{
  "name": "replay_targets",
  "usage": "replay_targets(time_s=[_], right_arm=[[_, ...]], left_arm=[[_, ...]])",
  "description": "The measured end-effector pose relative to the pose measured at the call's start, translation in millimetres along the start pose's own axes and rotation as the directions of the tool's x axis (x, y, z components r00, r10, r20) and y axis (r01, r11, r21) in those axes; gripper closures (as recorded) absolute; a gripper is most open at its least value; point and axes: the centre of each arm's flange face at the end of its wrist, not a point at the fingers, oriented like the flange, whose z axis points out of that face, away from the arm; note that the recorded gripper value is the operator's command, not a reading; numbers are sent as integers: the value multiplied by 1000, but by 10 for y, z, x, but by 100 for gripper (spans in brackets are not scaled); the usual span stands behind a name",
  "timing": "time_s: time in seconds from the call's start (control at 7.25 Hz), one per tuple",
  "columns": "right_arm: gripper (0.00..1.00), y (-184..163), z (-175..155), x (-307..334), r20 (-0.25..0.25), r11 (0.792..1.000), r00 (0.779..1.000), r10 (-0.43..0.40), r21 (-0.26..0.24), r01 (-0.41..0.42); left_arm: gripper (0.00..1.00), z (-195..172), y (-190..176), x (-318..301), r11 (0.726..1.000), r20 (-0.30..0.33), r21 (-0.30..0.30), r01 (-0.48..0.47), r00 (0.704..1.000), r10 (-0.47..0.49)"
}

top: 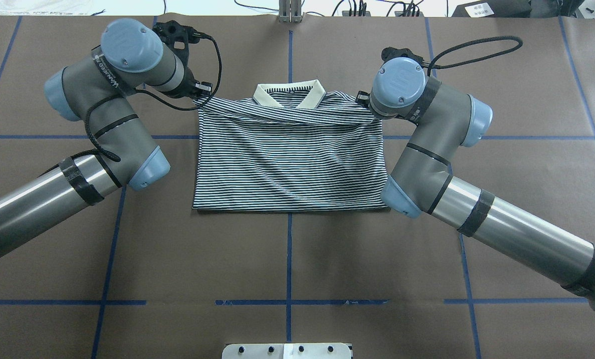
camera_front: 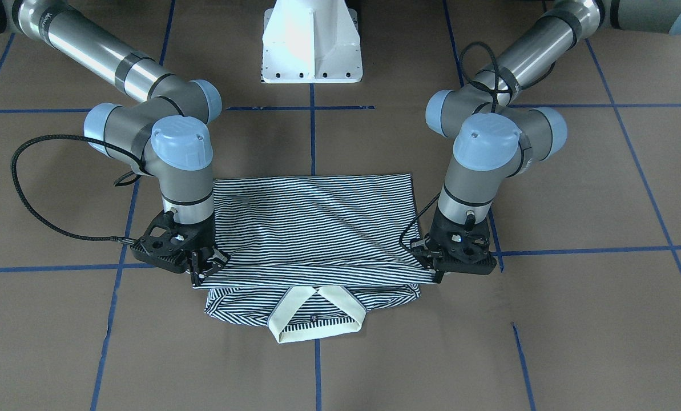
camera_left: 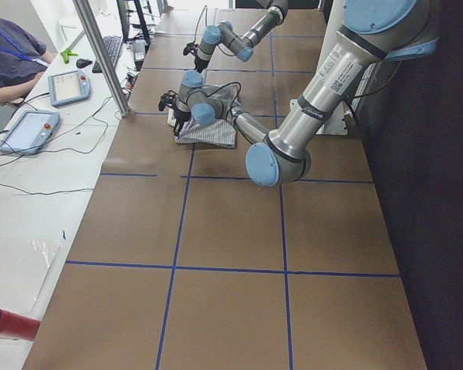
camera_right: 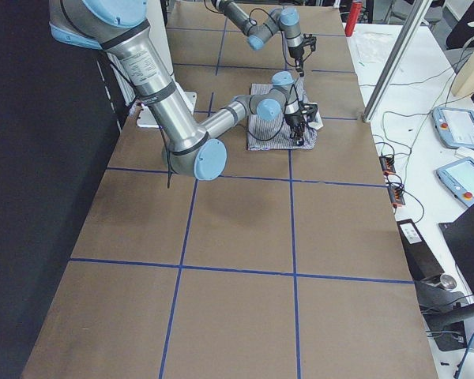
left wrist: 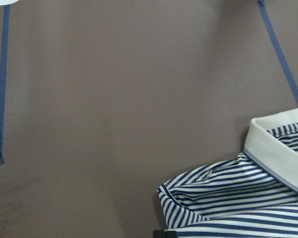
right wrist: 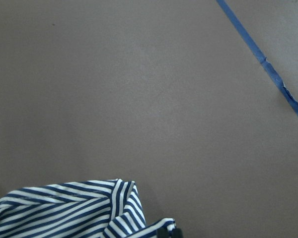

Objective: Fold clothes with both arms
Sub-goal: 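Lay the hem down near the collar and open both grippers, then raise the right gripper away while the left gripper moves to the shirt's side edge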

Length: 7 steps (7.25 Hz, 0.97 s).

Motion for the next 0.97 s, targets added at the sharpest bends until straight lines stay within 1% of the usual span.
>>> replay_targets(time_s=[0.14, 0.28, 0.41, 0.55, 0.69, 0.83, 0.97], right_arm=[[100, 12, 63, 24, -8, 1000, 1000, -5, -2, 5], [1, 17, 106, 44, -16, 1000, 1000, -17, -4, 17], [0, 19, 128, 56, -19, 999, 999, -37, -4, 37], [0, 16, 128, 58, -19, 998, 998, -64, -2, 64], [0, -41, 63, 45, -6, 995, 995, -98, -6, 98], [0, -173, -65, 52, 25, 989, 989, -143, -30, 144], [0, -318, -195, 110, 63, 979, 981, -185, -68, 190]], left_arm=[[100, 85, 45, 35, 1000, -1, -3, -4, 1000, 4], [64, 130, 94, 74, 1000, -4, -7, -9, 1000, 9], [1, 157, 137, 93, 1000, -5, -12, -15, 1000, 15], [0, 161, 162, 88, 1000, -6, -14, -25, 1000, 25], [0, 75, 181, 90, 999, -19, -6, -52, 998, 52], [0, -95, 257, 55, 995, -48, 3, -98, 994, 98], [0, -273, 404, -28, 990, -88, 0, -139, 986, 139]])
